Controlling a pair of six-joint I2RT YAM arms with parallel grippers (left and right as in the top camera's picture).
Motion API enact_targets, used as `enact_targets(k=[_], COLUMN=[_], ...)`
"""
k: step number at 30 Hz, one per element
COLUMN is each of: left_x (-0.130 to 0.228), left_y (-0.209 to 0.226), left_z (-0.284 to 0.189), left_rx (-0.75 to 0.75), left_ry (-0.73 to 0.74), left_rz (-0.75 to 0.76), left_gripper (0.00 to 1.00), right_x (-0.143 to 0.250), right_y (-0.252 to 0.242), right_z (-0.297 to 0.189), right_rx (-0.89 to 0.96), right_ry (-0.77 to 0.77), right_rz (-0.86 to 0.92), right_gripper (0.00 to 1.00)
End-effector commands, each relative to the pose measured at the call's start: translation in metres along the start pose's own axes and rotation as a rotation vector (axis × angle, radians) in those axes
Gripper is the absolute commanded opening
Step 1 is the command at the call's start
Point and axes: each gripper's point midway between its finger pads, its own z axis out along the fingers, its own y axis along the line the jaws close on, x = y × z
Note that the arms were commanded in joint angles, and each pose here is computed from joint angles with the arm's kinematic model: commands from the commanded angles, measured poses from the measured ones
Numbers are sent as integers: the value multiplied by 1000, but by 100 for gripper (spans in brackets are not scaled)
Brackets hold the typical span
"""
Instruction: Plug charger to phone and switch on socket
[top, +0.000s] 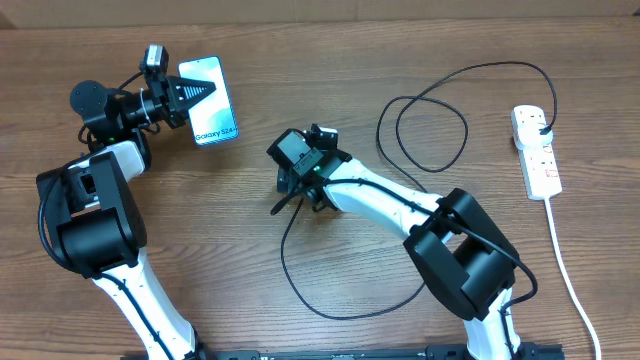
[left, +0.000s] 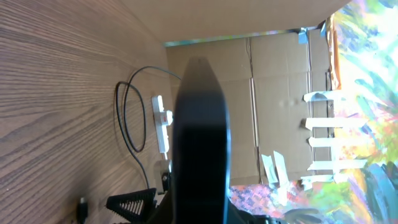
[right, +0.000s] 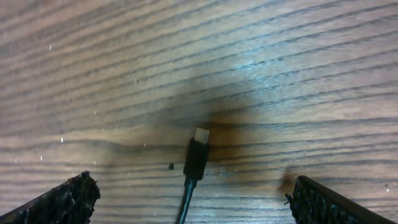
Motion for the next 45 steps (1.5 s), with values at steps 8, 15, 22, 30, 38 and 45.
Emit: enact_targets(k=[8, 15, 22, 30, 38, 45], left_x=[-1, -1, -1, -1, -1, -1], left_y=[-9, -9, -9, -9, -9, -9], left_z=[-7, -7, -7, -7, -7, -7], left_rx=[-4, -4, -4, -4, -4, -4], left_ry=[1, 1, 1, 1, 1, 1], left_rz=[55, 55, 40, 40, 40, 32], left_gripper=[4, 4, 4, 4, 4, 4], right_x=[19, 38, 35, 28, 41, 41], right_y=[24, 54, 48, 13, 5, -15], right_z=[28, 21, 23, 29, 52, 56], right_rx=[-77, -241, -209, -25, 25, 118], right_ry=[45, 165, 146, 82, 84, 52], right_rz=[-14, -42, -34, 134, 115, 129], right_gripper=[100, 100, 100, 100, 72, 45])
